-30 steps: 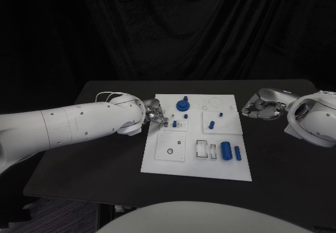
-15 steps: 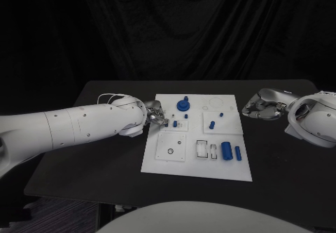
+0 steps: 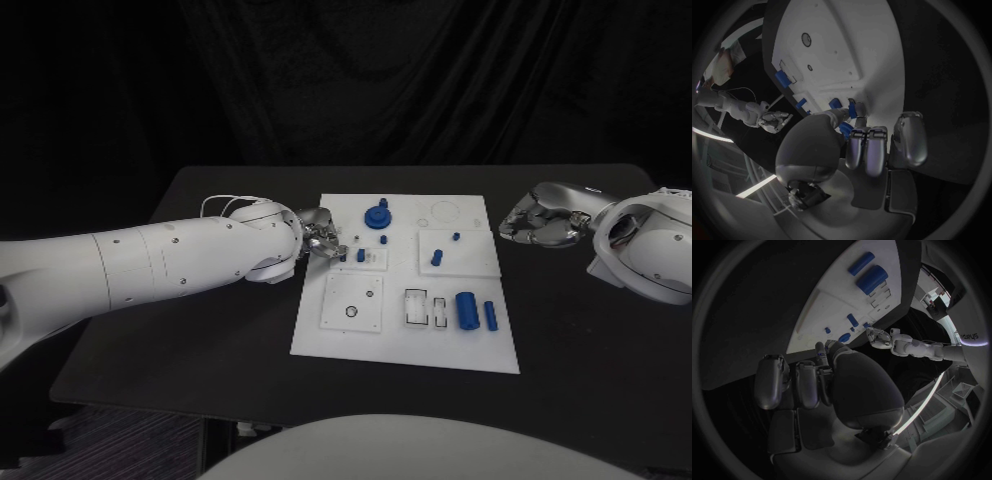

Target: Assemble the parts on the task board

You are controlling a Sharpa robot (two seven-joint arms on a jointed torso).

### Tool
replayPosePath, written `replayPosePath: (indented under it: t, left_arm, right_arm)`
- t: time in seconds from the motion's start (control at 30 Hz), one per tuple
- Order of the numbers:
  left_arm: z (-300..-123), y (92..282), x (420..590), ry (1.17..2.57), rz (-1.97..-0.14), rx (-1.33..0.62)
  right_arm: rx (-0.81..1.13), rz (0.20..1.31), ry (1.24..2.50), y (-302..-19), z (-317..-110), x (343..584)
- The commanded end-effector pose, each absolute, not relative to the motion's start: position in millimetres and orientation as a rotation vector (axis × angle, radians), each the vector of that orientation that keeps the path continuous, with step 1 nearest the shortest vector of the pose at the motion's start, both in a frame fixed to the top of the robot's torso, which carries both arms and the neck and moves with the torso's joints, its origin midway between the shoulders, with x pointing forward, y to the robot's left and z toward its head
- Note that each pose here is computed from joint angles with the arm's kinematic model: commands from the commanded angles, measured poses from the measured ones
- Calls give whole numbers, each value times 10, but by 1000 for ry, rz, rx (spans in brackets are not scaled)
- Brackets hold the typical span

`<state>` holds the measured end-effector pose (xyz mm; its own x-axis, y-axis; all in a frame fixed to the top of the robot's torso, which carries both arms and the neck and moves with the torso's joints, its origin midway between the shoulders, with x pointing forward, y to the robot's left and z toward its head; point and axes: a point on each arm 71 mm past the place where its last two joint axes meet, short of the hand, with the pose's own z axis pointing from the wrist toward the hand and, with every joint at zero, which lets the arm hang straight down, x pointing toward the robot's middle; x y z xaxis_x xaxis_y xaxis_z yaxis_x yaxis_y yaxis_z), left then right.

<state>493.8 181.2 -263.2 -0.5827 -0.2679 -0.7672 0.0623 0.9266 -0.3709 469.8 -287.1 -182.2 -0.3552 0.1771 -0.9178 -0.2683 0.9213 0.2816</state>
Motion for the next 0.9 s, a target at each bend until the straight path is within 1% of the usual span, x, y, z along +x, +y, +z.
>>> replayPosePath:
  t: [0.03,0.9]
  left_arm:
    - [-2702,1812,4903,2166,-445,-134]
    - [-2750,1835,4829,2197,-443,-128]
  right_arm:
    - [-56,448,1883,-2884,-1833,4692]
    - [-55,441,1894,-2892,-1841,4692]
